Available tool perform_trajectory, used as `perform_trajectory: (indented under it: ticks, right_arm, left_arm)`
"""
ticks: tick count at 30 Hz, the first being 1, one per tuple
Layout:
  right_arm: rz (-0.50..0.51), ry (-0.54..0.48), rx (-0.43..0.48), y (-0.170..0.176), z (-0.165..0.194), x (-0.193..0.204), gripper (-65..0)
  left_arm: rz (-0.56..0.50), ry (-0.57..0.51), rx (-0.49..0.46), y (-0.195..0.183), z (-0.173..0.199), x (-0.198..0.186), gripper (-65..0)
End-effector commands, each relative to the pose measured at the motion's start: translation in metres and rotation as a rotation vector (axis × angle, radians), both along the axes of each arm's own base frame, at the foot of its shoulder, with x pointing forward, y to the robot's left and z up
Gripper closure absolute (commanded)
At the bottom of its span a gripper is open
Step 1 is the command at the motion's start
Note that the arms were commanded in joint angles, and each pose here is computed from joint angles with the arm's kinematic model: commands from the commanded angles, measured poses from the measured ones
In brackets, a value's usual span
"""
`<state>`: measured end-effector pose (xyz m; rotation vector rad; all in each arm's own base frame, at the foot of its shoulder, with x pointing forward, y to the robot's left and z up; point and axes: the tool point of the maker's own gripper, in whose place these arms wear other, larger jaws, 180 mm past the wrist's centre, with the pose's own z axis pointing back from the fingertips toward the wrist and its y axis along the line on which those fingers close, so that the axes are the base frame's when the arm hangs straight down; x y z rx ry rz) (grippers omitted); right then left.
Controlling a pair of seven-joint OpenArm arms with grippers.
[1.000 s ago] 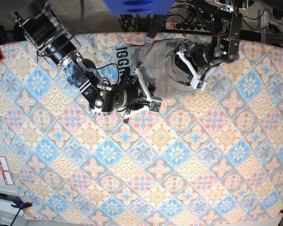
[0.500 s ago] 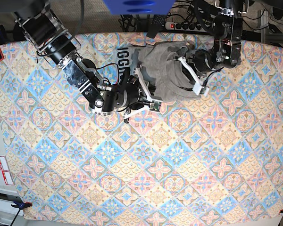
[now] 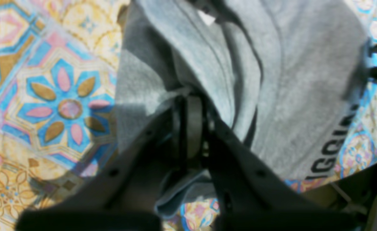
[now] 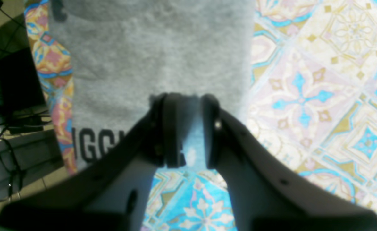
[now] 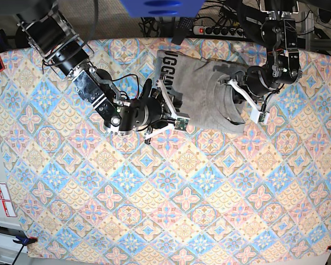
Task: Fold the T-shirt properly
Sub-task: 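Hold the bundle with both grippers and pull it toward the table centre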
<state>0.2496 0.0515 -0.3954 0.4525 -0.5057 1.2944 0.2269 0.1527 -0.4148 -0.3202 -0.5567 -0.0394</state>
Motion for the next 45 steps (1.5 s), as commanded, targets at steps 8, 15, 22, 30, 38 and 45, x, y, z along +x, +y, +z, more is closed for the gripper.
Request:
perform_trajectory:
  ticks: [8,15,22,30,38,45]
  right_arm:
    - [0.003,-0.034,0.039,0.006,0.014,0.01,-12.4]
    - [0.003,-0.034,0.039,0.006,0.014,0.01,-12.4]
    - [0.003,-0.034,0.039,0.006,0.014,0.01,-12.4]
    - [0.003,-0.035,0.039,0.006,0.015,0.01,-12.4]
    - [-0.013,-0.042,0.048,0.004,0.017,0.015,-12.4]
    - [-0.112,-0.064,0.073,-0.013,0.027,0.042,-12.2]
  left_arm:
    - [0.018,-0.025,0.024,0.017,0.005,0.009,0.0]
    - [0.084,-0.034,0.058,0.043,0.009,0.012,-0.2]
    - [0.104,-0.018,0.123,0.06,0.006,0.003,-3.0]
    - [0.094,0.006,0.188,0.066,0.0,-0.007,-22.3]
    - [0.054,0.023,0.207,0.059,0.01,-0.035,-21.3]
    - [-0.004,0.063,0.222,0.046,0.019,-0.082,-10.9]
